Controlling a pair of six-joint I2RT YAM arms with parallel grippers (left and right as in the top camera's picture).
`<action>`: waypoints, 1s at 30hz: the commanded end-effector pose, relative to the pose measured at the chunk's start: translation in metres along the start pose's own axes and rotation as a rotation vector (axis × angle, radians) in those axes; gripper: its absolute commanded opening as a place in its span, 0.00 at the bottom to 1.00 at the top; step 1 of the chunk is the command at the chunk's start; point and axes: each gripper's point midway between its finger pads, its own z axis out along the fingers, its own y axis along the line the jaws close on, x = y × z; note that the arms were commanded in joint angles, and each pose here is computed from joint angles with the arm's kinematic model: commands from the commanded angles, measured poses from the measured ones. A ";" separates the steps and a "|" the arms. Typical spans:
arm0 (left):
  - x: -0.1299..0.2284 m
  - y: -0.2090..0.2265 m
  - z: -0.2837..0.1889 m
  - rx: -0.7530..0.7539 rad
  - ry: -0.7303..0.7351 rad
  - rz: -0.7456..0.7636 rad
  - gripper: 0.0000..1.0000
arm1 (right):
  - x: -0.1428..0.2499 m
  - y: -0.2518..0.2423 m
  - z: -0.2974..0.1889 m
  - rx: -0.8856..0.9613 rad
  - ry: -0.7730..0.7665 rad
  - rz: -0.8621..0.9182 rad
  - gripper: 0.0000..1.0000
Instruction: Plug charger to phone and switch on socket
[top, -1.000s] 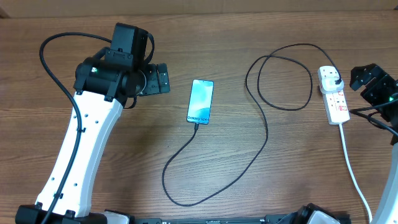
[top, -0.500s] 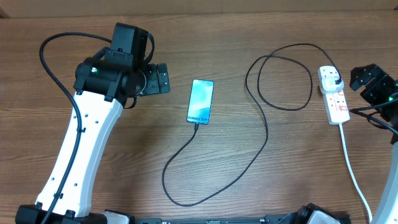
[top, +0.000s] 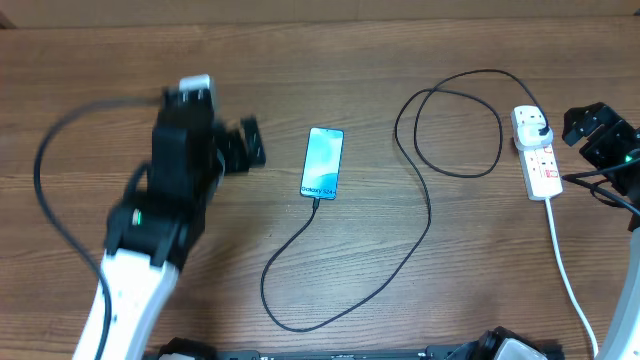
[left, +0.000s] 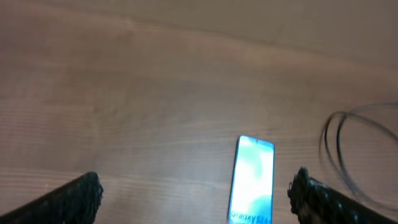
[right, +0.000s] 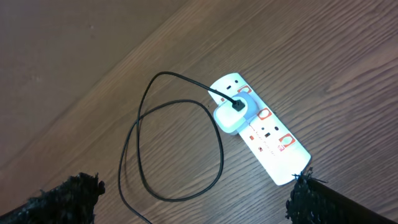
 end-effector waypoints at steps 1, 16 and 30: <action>0.015 -0.003 -0.014 0.131 -0.179 0.101 1.00 | -0.002 0.001 -0.001 0.002 -0.005 -0.002 1.00; 0.067 0.069 -0.074 0.116 -0.861 0.209 1.00 | -0.002 0.001 -0.001 0.002 -0.005 -0.002 1.00; 0.128 0.100 -0.028 -0.019 -0.550 0.272 1.00 | -0.002 0.001 -0.001 0.002 -0.005 -0.002 1.00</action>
